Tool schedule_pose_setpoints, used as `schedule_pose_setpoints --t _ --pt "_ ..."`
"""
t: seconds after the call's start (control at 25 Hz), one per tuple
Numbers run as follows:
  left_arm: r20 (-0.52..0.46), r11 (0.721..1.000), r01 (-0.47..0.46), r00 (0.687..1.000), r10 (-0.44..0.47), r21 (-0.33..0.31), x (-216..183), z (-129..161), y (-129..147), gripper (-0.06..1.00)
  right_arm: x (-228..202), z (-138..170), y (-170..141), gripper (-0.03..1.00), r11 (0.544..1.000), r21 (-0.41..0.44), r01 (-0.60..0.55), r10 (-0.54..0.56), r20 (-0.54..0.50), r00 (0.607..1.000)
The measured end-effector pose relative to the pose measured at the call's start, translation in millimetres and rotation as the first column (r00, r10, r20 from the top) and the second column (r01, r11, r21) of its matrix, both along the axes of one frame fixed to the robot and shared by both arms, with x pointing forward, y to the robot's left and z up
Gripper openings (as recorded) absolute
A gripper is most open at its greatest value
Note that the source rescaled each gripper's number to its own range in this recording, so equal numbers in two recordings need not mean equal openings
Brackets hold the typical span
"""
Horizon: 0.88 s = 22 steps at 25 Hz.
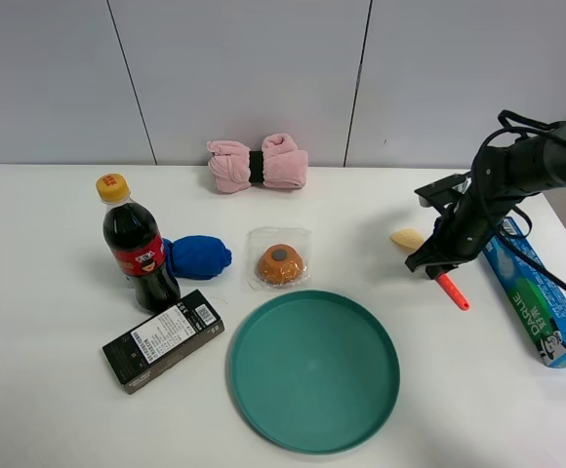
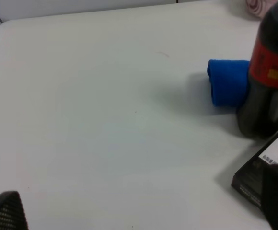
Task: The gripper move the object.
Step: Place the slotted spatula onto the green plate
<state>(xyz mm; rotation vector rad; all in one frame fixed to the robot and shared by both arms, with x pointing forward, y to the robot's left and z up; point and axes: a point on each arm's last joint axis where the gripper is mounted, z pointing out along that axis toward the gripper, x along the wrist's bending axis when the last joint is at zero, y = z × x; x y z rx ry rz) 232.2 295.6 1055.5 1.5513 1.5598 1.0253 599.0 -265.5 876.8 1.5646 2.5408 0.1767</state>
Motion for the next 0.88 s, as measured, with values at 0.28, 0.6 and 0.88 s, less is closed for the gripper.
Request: schedule_pose_setpoints --t 0.28,0.6,0.88 --pt "0.000 1.000 0.000 1.000 0.000 0.000 0.0 0.0 0.0 1.00 -0.1 -0.3 0.0 0.00 1.000 0.003 0.016 -0.016 -0.002 1.000" --pt "0.000 1.000 0.000 1.000 0.000 0.000 0.0 0.0 0.0 1.00 -1.7 33.3 -0.1 0.00 0.998 0.022 0.058 -0.059 0.067 0.996" --pt "0.000 1.000 0.000 1.000 0.000 0.000 0.0 0.0 0.0 1.00 -10.5 66.9 4.4 0.00 0.999 0.028 0.041 -0.044 0.104 0.994"
